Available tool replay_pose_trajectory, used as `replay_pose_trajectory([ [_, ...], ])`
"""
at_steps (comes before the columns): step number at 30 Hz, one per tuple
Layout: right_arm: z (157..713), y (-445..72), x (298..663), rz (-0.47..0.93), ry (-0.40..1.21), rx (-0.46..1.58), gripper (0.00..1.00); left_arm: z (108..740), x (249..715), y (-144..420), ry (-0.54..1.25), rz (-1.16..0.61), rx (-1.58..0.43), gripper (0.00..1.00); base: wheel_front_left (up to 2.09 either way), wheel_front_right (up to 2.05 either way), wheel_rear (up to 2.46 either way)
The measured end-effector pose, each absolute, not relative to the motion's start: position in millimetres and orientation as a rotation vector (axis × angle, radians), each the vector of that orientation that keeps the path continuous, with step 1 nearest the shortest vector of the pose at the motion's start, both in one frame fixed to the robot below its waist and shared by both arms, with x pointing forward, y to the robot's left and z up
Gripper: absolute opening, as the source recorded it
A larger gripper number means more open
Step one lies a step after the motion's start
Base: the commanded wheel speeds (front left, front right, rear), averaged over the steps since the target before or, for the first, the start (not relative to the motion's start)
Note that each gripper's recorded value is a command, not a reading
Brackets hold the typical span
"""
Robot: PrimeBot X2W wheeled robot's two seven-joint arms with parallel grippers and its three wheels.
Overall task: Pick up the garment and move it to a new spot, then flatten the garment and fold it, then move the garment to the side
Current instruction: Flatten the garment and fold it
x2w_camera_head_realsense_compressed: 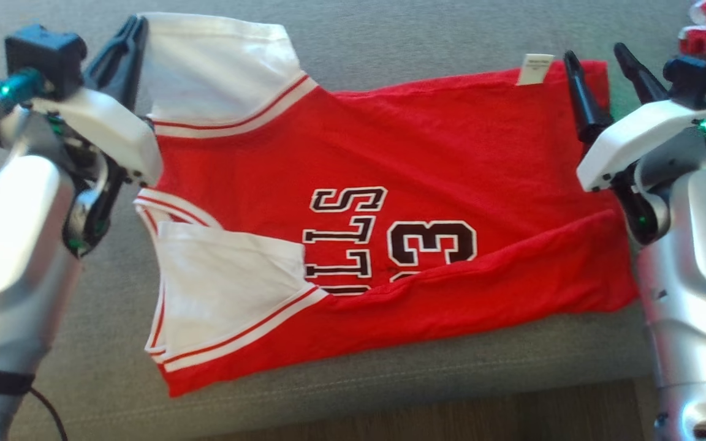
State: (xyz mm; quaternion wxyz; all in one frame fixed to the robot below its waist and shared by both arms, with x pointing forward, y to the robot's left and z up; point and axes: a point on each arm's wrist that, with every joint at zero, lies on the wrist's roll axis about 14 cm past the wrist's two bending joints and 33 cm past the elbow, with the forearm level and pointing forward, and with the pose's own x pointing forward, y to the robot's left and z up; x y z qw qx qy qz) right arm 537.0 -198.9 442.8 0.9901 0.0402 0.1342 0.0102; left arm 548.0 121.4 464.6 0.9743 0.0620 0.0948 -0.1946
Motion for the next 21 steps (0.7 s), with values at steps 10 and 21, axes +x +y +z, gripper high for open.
replay_pose_trajectory([
  [10, 410.2, -209.7, 533.8, -0.01, 0.393, 0.034, 1.0, 466.5, 530.6, 129.1, 0.187, -0.364, 0.116, 0.0, 0.0, 0.0, 0.0],
  [21, 414.4, -207.6, 542.8, -0.006, 0.361, 0.028, 0.0, 468.1, 530.7, 129.8, 0.187, -0.364, 0.125, 0.0, 0.0, 0.0, 0.0],
])
